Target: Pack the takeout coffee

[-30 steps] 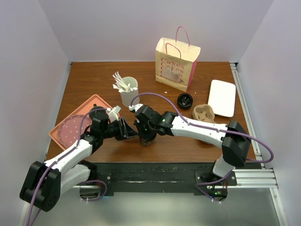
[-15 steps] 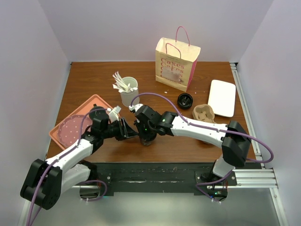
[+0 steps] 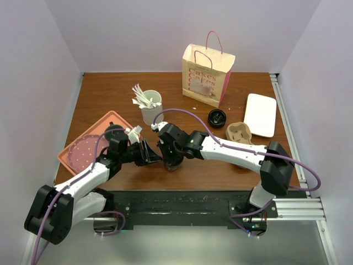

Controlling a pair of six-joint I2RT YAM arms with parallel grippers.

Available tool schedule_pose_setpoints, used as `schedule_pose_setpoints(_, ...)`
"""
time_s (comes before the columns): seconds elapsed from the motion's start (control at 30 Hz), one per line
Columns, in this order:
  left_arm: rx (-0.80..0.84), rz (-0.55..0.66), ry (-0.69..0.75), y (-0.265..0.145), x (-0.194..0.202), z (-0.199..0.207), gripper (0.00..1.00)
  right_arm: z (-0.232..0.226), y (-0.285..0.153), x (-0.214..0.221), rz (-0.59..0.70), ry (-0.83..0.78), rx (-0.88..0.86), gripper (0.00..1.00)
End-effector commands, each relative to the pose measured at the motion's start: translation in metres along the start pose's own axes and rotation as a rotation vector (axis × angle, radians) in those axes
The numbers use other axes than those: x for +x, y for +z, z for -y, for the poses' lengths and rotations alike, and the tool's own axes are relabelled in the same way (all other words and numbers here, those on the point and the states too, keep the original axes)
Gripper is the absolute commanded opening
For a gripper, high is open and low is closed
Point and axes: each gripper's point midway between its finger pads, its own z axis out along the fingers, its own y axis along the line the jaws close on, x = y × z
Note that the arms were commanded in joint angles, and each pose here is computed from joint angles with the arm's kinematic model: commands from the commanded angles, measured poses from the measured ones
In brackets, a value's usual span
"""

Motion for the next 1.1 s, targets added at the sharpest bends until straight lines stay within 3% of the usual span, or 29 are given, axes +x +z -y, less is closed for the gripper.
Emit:
schedule_pose_setpoints(0.0,0.028,0.021,0.043,-0.005,-0.008,0.013,0.43,-0.007,-0.014,-0.012,0.048,0.001,-0.022,0.02)
schedule_pose_setpoints(0.33,0.111,0.038,0.058,-0.011,-0.011,0.032,0.41,-0.005,-0.015,-0.010,0.044,-0.001,-0.017,0.02)
schedule_pose_setpoints(0.8,0.119,0.024,0.034,-0.005,-0.007,0.027,0.38,-0.007,-0.014,-0.009,0.042,0.010,-0.030,0.02)
schedule_pose_setpoints(1.07,0.090,0.010,0.025,-0.002,-0.001,0.015,0.38,-0.008,-0.015,-0.011,0.050,0.018,-0.029,0.10)
